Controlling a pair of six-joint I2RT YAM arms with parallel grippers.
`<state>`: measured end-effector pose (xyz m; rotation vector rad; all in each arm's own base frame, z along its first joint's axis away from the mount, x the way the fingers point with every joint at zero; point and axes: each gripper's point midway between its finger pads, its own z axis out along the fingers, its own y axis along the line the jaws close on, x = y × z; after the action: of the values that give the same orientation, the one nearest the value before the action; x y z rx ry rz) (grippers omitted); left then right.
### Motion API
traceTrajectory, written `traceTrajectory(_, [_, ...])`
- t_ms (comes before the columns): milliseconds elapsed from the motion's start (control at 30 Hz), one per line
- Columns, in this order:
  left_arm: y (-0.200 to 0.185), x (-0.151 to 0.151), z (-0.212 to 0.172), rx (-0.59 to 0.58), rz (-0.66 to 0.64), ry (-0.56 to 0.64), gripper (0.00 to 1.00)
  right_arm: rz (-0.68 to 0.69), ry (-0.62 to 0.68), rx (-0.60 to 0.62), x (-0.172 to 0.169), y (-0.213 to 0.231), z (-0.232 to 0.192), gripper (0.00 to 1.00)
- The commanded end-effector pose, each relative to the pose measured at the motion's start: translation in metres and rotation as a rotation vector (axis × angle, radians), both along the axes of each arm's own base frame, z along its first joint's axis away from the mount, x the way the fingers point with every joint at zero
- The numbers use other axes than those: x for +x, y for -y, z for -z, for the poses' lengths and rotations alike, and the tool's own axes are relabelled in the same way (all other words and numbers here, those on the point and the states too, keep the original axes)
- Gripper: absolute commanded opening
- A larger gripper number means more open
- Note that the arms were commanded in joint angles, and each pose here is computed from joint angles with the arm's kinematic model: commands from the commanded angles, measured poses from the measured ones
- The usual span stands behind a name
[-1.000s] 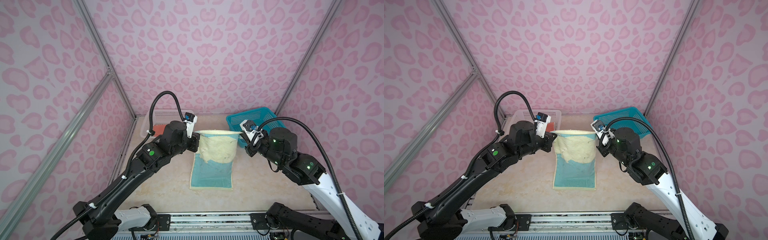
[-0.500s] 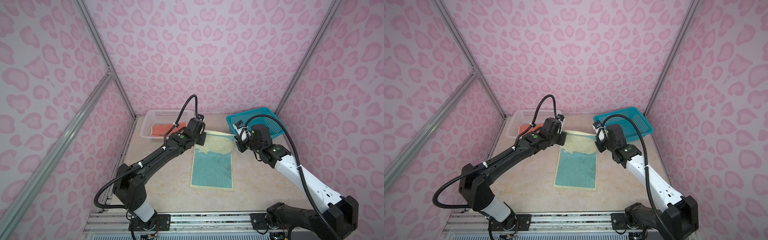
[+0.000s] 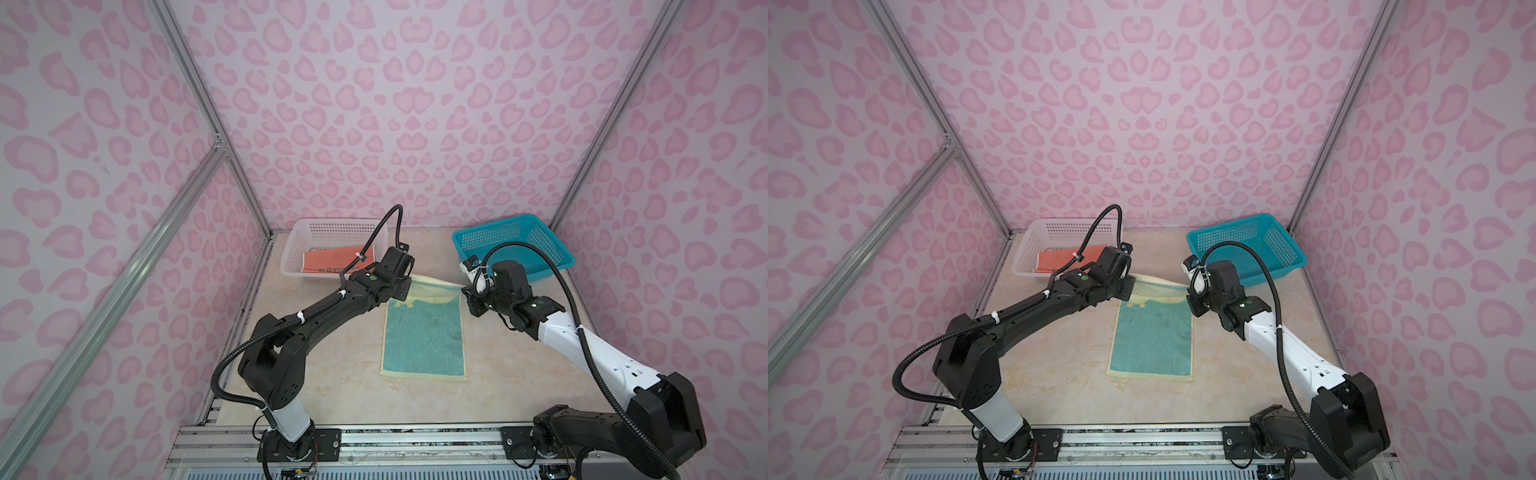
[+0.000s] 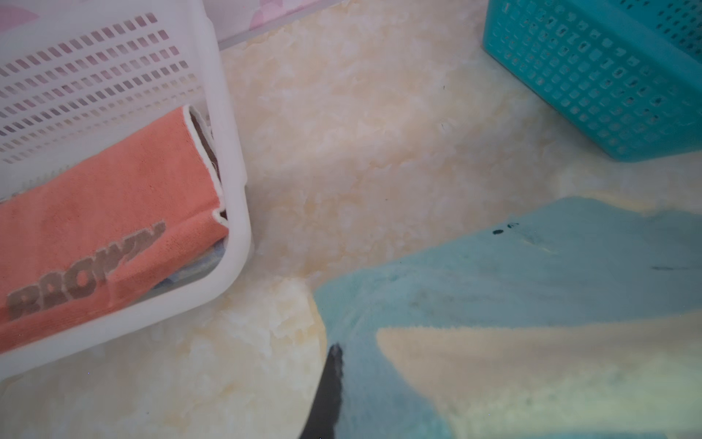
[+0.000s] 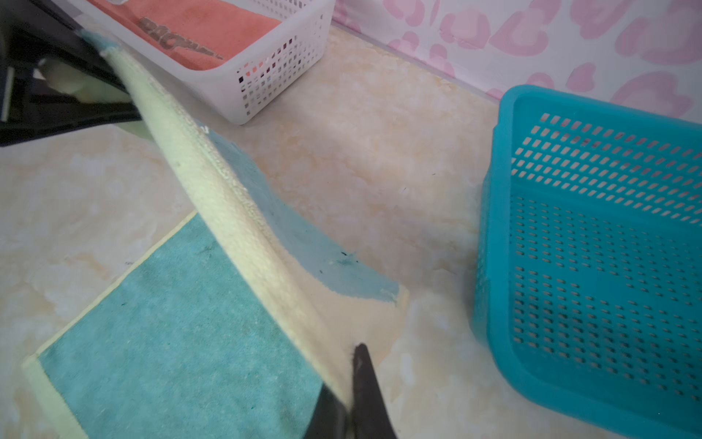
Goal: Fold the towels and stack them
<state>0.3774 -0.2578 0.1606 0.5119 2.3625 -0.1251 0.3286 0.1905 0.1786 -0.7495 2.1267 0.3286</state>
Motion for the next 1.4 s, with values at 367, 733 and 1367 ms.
traceTrajectory(367, [-0.028, -0.08, 0.032, -0.061, -0.033, -0.184, 0.02, 0.02, -0.225, 0.002, -0.087, 0.008, 0.053, 0.0])
traceTrajectory(733, [-0.029, -0.113, 0.068, -0.029, -0.026, -0.258, 0.02, 0.096, -0.346, 0.066, -0.12, 0.007, 0.083, 0.0])
traceTrajectory(1367, [-0.029, -0.166, 0.127, 0.038, -0.001, -0.403, 0.3, 0.127, -0.52, 0.052, -0.165, 0.0, 0.152, 0.18])
